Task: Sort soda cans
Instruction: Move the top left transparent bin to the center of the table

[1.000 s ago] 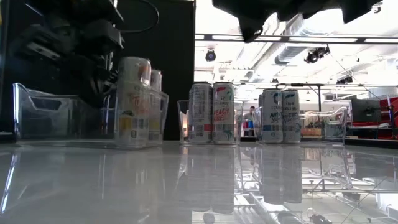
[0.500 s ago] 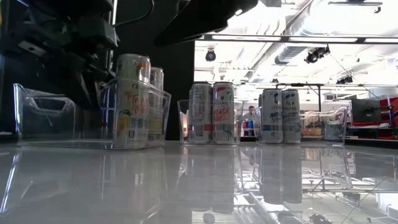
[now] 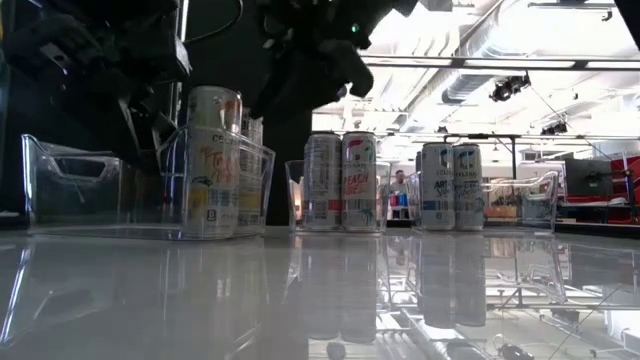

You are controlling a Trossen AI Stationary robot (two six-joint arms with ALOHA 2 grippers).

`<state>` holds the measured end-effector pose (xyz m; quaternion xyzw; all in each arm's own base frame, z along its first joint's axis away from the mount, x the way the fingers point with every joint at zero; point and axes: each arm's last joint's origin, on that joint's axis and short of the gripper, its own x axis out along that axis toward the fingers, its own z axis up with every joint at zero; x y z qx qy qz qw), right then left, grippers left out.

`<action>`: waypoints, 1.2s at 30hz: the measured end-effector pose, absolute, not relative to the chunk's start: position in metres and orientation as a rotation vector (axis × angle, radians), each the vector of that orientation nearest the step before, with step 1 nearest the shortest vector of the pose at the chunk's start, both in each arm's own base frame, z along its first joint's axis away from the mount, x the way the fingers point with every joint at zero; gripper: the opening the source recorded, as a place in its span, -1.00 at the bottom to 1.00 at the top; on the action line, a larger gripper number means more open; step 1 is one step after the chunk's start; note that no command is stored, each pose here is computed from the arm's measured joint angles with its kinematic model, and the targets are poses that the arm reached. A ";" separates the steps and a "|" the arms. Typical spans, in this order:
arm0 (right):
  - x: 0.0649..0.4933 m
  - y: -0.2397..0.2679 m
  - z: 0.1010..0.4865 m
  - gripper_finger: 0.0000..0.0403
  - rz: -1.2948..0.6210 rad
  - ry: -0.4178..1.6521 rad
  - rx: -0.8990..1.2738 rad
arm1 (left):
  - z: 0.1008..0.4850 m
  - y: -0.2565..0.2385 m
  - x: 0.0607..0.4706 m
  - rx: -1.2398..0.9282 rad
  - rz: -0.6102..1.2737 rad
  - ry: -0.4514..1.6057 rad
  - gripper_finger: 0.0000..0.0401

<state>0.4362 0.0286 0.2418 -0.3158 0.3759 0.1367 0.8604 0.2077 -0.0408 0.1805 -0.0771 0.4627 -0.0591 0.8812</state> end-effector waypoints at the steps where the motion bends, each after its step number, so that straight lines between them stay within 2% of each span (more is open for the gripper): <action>1: 0.436 0.025 0.242 0.01 0.289 0.793 -0.657 | 0.181 -0.041 0.207 -0.160 -0.125 0.961 -0.22; 4: 0.437 0.015 0.240 -0.05 0.357 0.772 -0.612 | 0.185 -0.041 0.206 -0.162 -0.127 0.943 -0.24; 8: 0.444 0.009 0.220 -0.10 0.413 0.793 -0.602 | 0.195 -0.040 0.201 -0.182 -0.127 0.895 -0.27; 12: 0.450 0.007 0.209 -0.14 0.350 0.814 -0.661 | 0.203 -0.037 0.192 -0.295 -0.049 0.886 -0.30; 17: 0.451 0.006 0.208 -0.29 0.318 0.831 -0.655 | 0.200 -0.036 0.173 -0.348 0.064 1.016 -0.35; 21: 0.450 0.009 0.208 -0.46 0.325 0.835 -0.636 | 0.194 -0.035 0.162 -0.289 0.172 1.109 -0.38; 26: 0.450 0.022 0.208 -0.62 0.350 0.825 -0.632 | 0.193 -0.033 0.163 -0.203 0.250 1.081 -0.38; 36: 0.451 0.049 0.209 -0.69 0.374 0.769 -0.595 | 0.194 -0.028 0.164 0.000 0.331 1.027 -0.38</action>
